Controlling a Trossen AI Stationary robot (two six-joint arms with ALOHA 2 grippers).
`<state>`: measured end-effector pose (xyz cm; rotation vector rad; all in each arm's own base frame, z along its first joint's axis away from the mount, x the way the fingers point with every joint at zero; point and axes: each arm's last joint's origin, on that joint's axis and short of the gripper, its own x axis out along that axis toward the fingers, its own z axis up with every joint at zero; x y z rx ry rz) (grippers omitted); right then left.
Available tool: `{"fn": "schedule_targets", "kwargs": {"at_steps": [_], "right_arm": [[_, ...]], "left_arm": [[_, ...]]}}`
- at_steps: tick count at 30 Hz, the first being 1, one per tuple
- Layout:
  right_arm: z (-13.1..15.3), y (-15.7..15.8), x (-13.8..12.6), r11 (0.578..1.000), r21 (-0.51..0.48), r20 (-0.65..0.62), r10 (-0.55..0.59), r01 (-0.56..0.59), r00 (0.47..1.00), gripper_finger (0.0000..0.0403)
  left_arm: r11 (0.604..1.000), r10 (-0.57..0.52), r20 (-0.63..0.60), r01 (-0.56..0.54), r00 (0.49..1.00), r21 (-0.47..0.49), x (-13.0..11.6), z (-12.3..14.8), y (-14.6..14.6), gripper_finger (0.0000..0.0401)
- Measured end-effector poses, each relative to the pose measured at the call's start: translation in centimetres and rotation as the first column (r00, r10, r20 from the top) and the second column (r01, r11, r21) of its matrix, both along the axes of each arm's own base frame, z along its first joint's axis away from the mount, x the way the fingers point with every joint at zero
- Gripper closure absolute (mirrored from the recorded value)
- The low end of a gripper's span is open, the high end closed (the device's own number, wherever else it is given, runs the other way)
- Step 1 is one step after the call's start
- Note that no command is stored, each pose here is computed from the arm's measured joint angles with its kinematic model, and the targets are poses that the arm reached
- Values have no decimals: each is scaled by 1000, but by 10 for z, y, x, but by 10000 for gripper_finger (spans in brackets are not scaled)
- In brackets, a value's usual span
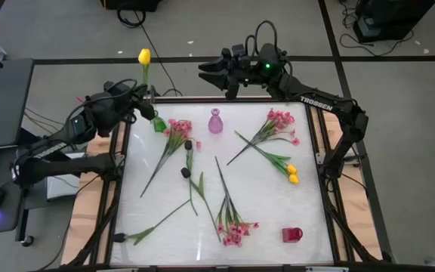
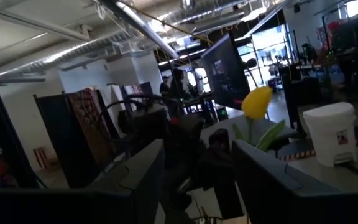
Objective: Sort flowers into vase by color
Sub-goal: Put the bottom yellow flower into the green vase
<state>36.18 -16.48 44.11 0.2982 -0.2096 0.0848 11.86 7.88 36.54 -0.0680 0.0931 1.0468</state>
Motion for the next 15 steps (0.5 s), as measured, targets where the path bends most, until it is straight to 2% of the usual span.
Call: {"fn": "schedule_targets", "kwargs": {"at_steps": [5, 15], "right_arm": [[0, 0, 0, 1000, -2, 2, 0, 0, 1000, 207], [0, 1, 0, 1000, 1, -3, 2, -2, 1000, 207]], "left_arm": [[999, 47, -34, -46, 998, 8, -5, -2, 14, 387], [999, 8, 17, -8, 1000, 32, -8, 2, 40, 387]]}}
